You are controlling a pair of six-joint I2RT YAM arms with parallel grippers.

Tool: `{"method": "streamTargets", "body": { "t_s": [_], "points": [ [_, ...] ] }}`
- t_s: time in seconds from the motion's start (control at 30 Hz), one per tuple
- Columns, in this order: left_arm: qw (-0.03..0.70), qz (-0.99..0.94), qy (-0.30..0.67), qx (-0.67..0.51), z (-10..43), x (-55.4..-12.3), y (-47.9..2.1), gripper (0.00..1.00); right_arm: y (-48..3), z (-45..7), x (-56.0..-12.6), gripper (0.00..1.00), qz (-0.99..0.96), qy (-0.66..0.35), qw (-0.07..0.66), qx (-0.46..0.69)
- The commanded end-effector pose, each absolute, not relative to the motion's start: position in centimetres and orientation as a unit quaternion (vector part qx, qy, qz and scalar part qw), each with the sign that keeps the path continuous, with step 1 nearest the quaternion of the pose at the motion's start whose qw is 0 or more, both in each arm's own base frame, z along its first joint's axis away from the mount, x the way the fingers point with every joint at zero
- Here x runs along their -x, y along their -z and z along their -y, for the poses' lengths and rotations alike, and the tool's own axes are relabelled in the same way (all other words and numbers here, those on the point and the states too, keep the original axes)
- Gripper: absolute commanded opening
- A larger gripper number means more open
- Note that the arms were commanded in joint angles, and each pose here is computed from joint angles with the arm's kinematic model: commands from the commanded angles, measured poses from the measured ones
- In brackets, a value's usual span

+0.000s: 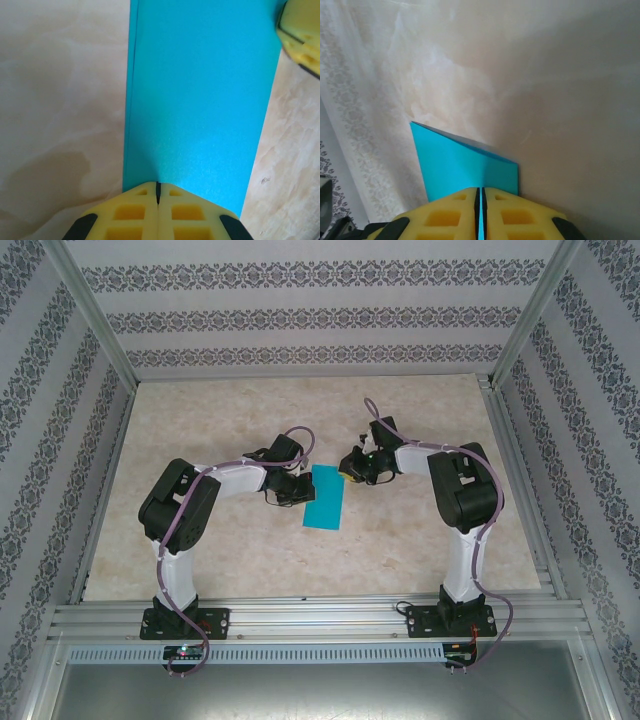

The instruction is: Fold a paper plane with a square sheet of paper (pick it up from the middle)

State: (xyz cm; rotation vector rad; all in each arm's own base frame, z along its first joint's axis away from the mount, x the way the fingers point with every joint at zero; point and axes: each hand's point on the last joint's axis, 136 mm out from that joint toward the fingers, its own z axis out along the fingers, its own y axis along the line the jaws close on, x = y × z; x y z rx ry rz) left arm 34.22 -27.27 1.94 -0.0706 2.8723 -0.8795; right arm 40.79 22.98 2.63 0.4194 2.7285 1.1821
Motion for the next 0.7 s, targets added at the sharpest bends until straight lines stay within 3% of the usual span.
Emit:
{"method": "streamTargets", "body": {
  "t_s": [0.0,0.5,0.67],
  "points": [
    [0.005,-0.971,0.237,0.03,25.3,-30.7,1.0,0.0,-5.3,-22.8,-42.5,0.13,-0.897,-0.411,0.094,-0.13],
    [0.011,-0.969,0.244,0.029,25.7,-31.2,0.4,0.0,0.2,-22.9,-41.7,0.12,-0.913,-0.377,0.05,-0.15],
    [0.019,-0.967,0.251,0.028,25.9,-31.6,-0.4,0.0,-1.8,-23.0,-41.8,0.14,-0.914,-0.379,0.061,-0.13]
  ]
}}
